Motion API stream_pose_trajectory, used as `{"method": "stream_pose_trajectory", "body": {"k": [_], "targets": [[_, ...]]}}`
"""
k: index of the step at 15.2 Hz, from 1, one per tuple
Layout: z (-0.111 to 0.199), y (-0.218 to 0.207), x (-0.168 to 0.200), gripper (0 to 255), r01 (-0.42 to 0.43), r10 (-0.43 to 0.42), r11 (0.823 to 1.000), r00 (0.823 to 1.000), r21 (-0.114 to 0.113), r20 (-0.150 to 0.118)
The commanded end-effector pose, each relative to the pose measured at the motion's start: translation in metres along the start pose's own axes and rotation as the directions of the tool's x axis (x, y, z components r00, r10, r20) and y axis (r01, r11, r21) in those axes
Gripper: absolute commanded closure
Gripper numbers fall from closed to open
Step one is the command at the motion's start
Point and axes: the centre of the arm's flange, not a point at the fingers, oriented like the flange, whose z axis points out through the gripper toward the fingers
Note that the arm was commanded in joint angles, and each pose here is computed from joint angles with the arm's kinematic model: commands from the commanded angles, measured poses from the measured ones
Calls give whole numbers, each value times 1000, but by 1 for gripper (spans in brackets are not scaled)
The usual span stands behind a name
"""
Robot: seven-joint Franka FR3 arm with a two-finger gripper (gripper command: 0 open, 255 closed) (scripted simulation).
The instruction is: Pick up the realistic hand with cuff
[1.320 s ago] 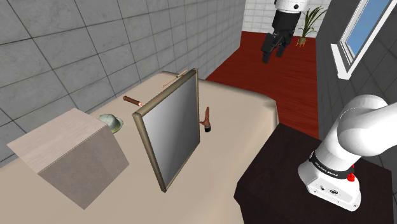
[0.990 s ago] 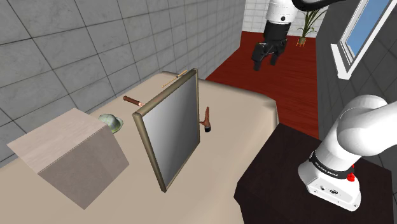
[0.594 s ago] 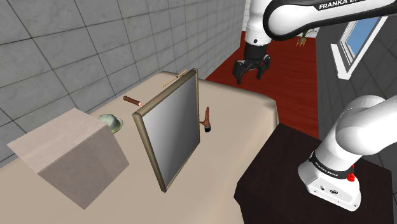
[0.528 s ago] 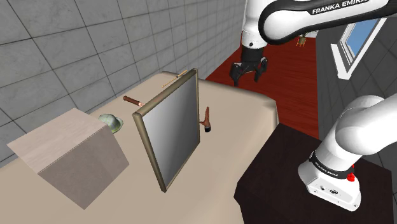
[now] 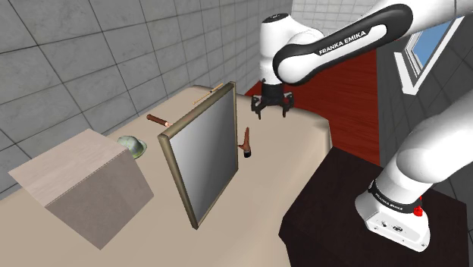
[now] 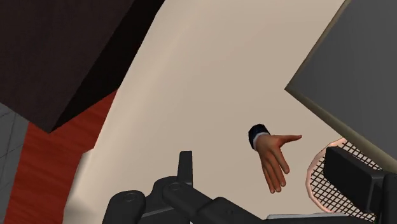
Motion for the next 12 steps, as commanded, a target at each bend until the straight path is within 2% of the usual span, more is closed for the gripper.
{"method": "stream_pose_trajectory", "body": {"k": [1, 3, 6, 9, 12], "targets": [[17, -21, 5, 0, -84, 84, 996, 996, -15, -1], [36, -40, 11, 0, -160, 160, 987, 987, -31, -3], [67, -67, 23, 0, -271, 271, 961, 963, -55, -9], [97, -91, 38, 0, -379, 379, 922, 925, -78, -18], [129, -113, 56, 0, -481, 481, 871, 876, -100, -29]]}}
